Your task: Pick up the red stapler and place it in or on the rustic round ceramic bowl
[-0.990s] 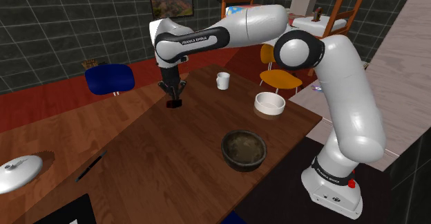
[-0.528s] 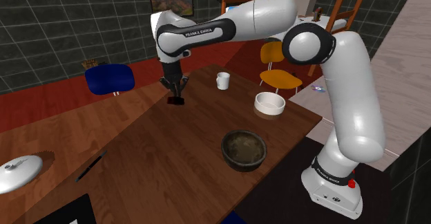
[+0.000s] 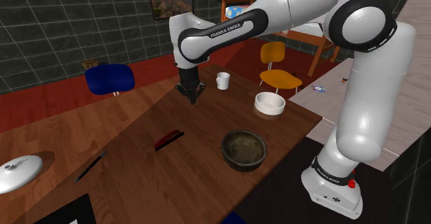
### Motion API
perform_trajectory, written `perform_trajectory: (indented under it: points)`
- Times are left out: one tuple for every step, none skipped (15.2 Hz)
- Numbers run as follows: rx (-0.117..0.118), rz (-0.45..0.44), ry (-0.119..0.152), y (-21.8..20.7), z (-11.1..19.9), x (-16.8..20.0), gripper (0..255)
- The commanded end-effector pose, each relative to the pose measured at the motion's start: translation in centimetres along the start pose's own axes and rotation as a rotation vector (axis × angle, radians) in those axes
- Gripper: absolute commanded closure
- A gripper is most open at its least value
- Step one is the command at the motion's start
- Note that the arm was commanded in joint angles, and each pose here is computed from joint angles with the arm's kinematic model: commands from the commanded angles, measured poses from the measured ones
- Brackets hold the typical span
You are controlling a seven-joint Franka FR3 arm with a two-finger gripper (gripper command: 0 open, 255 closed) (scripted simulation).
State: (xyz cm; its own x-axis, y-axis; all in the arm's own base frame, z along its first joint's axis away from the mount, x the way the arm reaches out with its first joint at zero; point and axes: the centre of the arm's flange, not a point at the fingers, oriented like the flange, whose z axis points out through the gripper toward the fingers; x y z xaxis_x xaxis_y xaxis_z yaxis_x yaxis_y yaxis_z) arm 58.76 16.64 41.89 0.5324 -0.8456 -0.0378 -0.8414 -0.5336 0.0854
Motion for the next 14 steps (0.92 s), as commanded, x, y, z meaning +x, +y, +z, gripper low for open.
perform_trajectory:
  points:
    - [-0.001, 0.001, 0.000, 2.4, 0.1, -1.4, 255]
    - [-0.001, 0.000, 0.000, 1.4, -0.2, -0.9, 255]
    - [-0.001, 0.000, 0.000, 1.4, -0.2, -0.9, 0]
    - [0.002, 0.030, -0.004, 0.6, 0.7, -1.2, 0]
    - [0.005, 0.061, -0.007, -0.2, 1.6, -1.6, 0]
    - [0.008, 0.091, -0.010, -1.0, 2.6, -1.9, 0]
    - [0.010, 0.121, -0.014, -1.8, 3.5, -2.2, 0]
    - [0.013, 0.152, -0.017, -2.6, 4.4, -2.5, 0]
    - [0.016, 0.182, -0.020, -3.5, 5.4, -2.7, 0]
    - [0.019, 0.212, -0.023, -4.3, 6.3, -3.0, 0]
    - [0.022, 0.243, -0.027, -5.2, 7.2, -3.2, 0]
    - [0.025, 0.273, -0.030, -6.0, 8.1, -3.4, 0]
    - [0.028, 0.303, -0.033, -6.9, 9.0, -3.5, 0]
    - [0.031, 0.334, -0.037, -7.8, 9.9, -3.7, 0]
